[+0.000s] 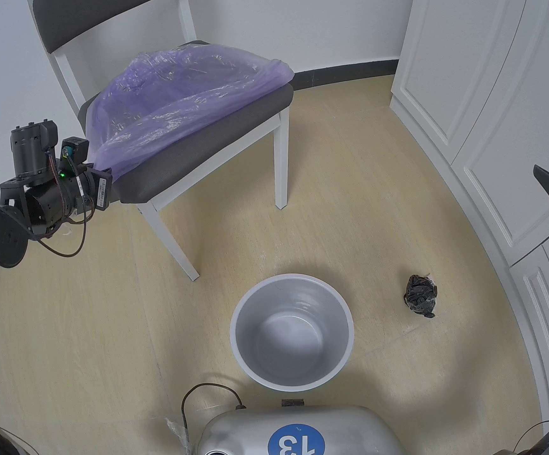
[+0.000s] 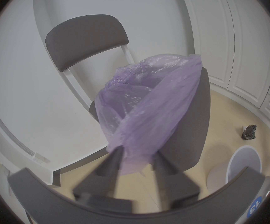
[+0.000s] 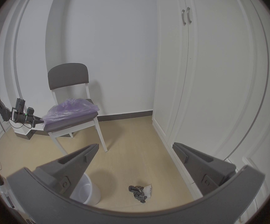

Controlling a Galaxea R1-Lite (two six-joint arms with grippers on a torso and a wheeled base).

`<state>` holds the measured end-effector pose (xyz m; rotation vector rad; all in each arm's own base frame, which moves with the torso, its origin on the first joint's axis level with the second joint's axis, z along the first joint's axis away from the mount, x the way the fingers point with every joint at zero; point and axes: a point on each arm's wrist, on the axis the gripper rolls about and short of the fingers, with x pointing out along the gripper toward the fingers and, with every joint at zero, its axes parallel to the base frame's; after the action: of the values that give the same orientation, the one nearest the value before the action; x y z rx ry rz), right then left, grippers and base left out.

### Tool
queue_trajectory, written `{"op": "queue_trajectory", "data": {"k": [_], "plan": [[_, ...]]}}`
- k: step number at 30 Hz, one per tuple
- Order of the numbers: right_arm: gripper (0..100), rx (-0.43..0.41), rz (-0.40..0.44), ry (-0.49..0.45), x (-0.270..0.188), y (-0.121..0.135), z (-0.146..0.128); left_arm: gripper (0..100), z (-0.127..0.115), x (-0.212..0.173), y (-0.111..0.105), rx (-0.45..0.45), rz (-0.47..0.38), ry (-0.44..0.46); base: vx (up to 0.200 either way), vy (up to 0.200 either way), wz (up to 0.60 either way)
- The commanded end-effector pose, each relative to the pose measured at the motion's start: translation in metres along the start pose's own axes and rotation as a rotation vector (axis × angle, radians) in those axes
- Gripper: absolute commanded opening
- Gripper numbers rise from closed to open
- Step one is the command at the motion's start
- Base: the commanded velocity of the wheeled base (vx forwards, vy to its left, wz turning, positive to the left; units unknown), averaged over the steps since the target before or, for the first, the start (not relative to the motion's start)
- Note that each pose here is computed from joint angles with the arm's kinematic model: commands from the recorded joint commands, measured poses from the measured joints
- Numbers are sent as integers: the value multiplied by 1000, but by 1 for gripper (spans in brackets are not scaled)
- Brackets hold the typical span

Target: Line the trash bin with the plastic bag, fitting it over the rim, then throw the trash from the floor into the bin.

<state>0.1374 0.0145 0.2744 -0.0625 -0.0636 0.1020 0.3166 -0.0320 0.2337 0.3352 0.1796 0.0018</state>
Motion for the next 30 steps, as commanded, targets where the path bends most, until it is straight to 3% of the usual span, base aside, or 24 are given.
{"op": "queue_trajectory", "data": {"k": [1,7,12,15,21,25,30], "plan": [[100,2,5,2,1,1,-1,0,8,-13,-6,-36,-48,-32,0,0,0],[100,2,5,-15,10,0,9,0,22,-25,-7,-78,-77,-79,0,0,0],[100,6,56,-12,16,10,11,0,37,-40,-7,-81,-86,-137,0,0,0],[100,10,79,2,26,24,7,0,55,-57,-9,-81,-102,-209,0,0,0],[100,14,150,34,37,48,-8,0,78,-100,-9,-78,-165,-235,0,0,0],[100,33,180,37,37,54,-11,0,89,-118,-8,-72,-188,-252,0,0,0],[100,65,190,21,38,57,-11,0,121,-146,-10,-67,-191,-297,0,0,0]]}}
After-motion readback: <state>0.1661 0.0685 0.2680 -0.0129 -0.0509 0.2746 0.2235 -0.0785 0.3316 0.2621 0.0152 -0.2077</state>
